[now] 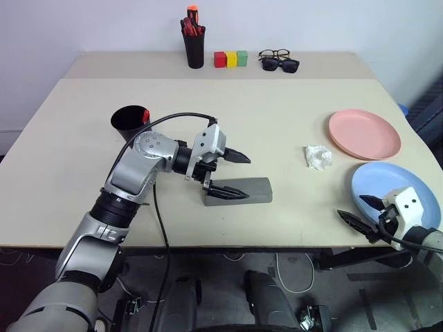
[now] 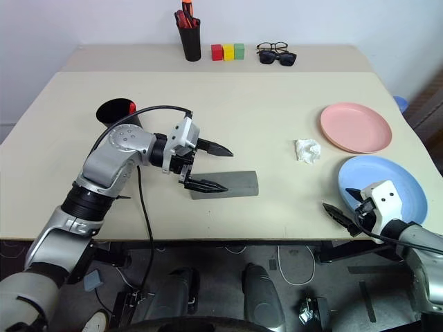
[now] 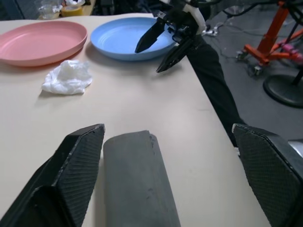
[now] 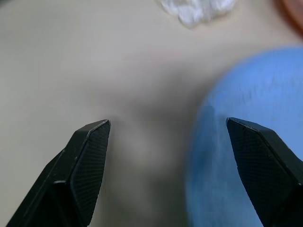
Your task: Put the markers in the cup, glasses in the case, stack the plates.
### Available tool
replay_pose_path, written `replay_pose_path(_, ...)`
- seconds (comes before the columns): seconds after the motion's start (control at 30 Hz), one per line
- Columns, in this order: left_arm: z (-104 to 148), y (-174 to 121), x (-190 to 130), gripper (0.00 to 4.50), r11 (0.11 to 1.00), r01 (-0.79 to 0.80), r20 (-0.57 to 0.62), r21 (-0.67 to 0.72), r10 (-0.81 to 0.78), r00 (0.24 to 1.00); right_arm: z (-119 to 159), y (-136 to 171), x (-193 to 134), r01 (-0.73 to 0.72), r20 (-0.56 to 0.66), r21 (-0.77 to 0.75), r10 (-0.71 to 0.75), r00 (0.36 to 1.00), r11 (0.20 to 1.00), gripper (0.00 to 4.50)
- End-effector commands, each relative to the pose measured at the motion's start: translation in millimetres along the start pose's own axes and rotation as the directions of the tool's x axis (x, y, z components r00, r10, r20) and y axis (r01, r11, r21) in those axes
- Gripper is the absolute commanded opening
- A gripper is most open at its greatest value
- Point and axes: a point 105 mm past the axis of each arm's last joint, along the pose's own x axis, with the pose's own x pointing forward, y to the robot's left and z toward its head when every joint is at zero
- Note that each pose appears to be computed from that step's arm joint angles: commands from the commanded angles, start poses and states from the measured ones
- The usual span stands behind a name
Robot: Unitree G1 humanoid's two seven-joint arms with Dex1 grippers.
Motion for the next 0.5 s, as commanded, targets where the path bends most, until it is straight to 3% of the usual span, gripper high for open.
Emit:
replay_pose_path(0.03, 13, 0, 1, 4.50, 0.998, -0.008, 0.013, 0.068, 0.008, 1.000, -5, -14, 0, 0.048, -0.048, -0.023, -0.049, 0.998, 0.999, 3.73)
replay_pose_path(0.1, 12, 1, 0, 4.50, 0.997, -0.018, 0.010, 0.068, 0.018, 1.000, -7, -19, 1, 0.063, -0.062, -0.025, -0.064, 0.996, 0.998, 3.15)
replay_pose_path(0.3, 11, 3, 0, 4.50, 0.997, -0.038, 0.010, 0.068, 0.037, 0.999, -10, -28, 2, 0.106, -0.091, -0.057, -0.111, 0.990, 0.993, 0.06)
replay_pose_path(0.5, 12, 5, 2, 4.50, 0.996, -0.049, 0.021, 0.072, 0.048, 0.999, -6, -33, -1, 0.138, -0.076, -0.126, -0.149, 0.986, 0.982, 0.01)
